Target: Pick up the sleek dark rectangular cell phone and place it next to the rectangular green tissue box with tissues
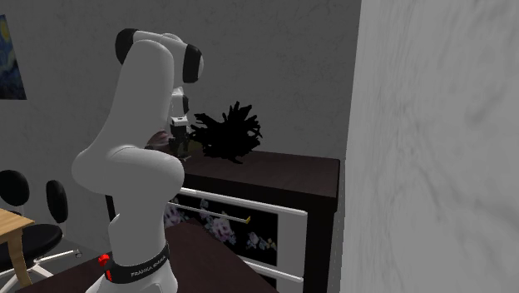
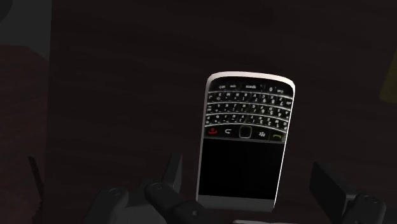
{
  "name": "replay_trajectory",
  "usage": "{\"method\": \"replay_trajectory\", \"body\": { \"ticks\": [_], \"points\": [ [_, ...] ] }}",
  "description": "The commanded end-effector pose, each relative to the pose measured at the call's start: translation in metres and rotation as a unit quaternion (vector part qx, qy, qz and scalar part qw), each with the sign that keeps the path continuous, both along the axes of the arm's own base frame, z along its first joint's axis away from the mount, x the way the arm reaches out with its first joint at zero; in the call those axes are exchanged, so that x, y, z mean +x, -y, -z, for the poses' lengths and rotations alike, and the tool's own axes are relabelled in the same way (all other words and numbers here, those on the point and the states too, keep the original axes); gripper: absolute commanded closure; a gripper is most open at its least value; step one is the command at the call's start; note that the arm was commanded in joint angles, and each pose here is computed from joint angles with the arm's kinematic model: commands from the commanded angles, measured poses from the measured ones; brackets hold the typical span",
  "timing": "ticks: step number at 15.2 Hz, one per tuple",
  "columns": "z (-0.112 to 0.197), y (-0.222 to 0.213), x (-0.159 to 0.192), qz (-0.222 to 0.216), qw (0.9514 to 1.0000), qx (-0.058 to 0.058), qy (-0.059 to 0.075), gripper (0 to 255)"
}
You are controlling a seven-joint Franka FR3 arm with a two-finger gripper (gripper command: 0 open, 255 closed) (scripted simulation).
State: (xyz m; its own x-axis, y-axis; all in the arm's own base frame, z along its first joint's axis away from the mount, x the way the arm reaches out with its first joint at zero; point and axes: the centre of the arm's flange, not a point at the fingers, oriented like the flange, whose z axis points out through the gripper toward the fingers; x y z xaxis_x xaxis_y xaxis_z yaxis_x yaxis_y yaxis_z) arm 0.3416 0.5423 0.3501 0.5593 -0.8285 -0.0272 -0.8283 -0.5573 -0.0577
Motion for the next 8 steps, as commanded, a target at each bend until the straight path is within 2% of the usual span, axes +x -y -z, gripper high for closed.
{"method": "replay_trajectory", "body": {
  "ticks": [1, 3, 8],
  "points": [
    [-0.02, 0.001, -0.002, 0.0, 1.0, 0.0, 0.0, 0],
    [-0.043, 0.002, -0.003, 0.0, 1.0, 0.0, 0.0, 0],
    [-0.043, 0.002, -0.003, 0.0, 1.0, 0.0, 0.0, 0]
  ]
}}
